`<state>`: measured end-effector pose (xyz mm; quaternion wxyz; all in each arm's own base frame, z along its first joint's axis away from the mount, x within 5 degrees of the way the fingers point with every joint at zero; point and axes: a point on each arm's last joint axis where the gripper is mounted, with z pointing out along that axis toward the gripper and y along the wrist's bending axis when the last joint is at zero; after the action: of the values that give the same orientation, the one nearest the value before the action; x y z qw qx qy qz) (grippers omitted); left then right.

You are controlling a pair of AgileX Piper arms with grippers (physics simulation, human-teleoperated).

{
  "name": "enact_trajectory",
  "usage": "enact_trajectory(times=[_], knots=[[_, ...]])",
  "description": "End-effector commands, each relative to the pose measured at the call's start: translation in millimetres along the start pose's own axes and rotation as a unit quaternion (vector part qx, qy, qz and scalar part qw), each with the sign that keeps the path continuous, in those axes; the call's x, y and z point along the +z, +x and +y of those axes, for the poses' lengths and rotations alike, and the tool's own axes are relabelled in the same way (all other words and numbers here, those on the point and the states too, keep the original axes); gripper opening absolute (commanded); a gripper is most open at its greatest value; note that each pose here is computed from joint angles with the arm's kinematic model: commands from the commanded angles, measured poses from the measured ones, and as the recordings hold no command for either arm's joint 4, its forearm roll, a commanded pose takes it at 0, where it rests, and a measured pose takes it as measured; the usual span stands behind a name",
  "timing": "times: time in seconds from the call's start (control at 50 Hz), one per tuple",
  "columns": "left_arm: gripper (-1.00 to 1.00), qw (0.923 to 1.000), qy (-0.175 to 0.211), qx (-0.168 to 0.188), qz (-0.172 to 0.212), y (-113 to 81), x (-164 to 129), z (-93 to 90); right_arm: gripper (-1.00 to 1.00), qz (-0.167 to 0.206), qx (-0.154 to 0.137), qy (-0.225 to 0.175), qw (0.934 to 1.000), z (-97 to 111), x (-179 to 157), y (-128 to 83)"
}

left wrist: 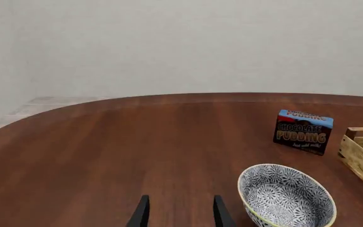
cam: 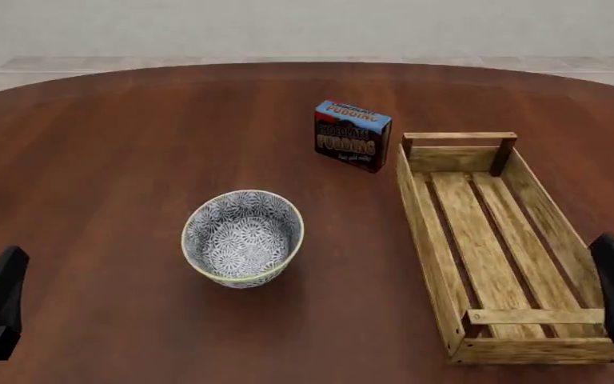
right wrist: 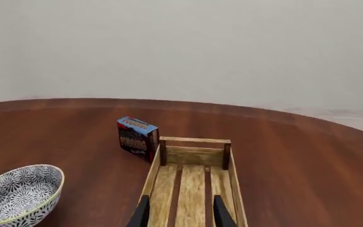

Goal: Pick up the bowl on the left and put it in the tray.

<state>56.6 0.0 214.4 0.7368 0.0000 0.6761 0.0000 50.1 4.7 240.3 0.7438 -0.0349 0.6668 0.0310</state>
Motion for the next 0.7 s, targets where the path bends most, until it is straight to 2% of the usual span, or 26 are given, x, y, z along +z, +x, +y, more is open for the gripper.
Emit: enact_trajectory(times=[0.02, 0.1, 0.18, 0.28, 0.4, 0.54, 0.6, 0.66, 0.7], knots=[[1.00, 1.0000, 0.000, 0.000, 0.000, 0.0, 0.0, 0.0, 1.00, -0.011, -0.022, -0.043, 0.9988, 2.9, -7.5, -39.5], [1.00, 1.0000, 0.000, 0.000, 0.000, 0.0, 0.0, 0.0, 1.00, -0.005, -0.022, -0.071, 0.9972, 5.9, 0.2, -51.1], [1.00, 1.0000, 0.000, 0.000, 0.000, 0.0, 0.0, 0.0, 1.00, -0.006, -0.047, -0.085, 0.9953, 8.4, 9.0, -63.1], [1.00, 1.0000, 0.000, 0.000, 0.000, 0.0, 0.0, 0.0, 1.00, 0.005, -0.068, -0.113, 0.9913, 14.7, 24.3, -65.8], [1.00, 1.0000, 0.000, 0.000, 0.000, 0.0, 0.0, 0.0, 1.00, 0.006, -0.082, -0.131, 0.9879, 19.6, 34.5, -76.2], [1.00, 1.0000, 0.000, 0.000, 0.000, 0.0, 0.0, 0.0, 1.00, 0.024, -0.081, -0.167, 0.9824, 31.1, 52.8, -84.5], [1.00, 1.0000, 0.000, 0.000, 0.000, 0.0, 0.0, 0.0, 1.00, 0.051, -0.061, -0.201, 0.9763, 44.5, 67.8, -82.8], [1.00, 1.0000, 0.000, 0.000, 0.000, 0.0, 0.0, 0.0, 1.00, 0.079, -0.049, -0.241, 0.9661, 62.0, 80.8, -77.6], [1.00, 1.0000, 0.000, 0.000, 0.000, 0.0, 0.0, 0.0, 1.00, 0.087, -0.045, -0.256, 0.9617, 69.0, 84.3, -77.2]])
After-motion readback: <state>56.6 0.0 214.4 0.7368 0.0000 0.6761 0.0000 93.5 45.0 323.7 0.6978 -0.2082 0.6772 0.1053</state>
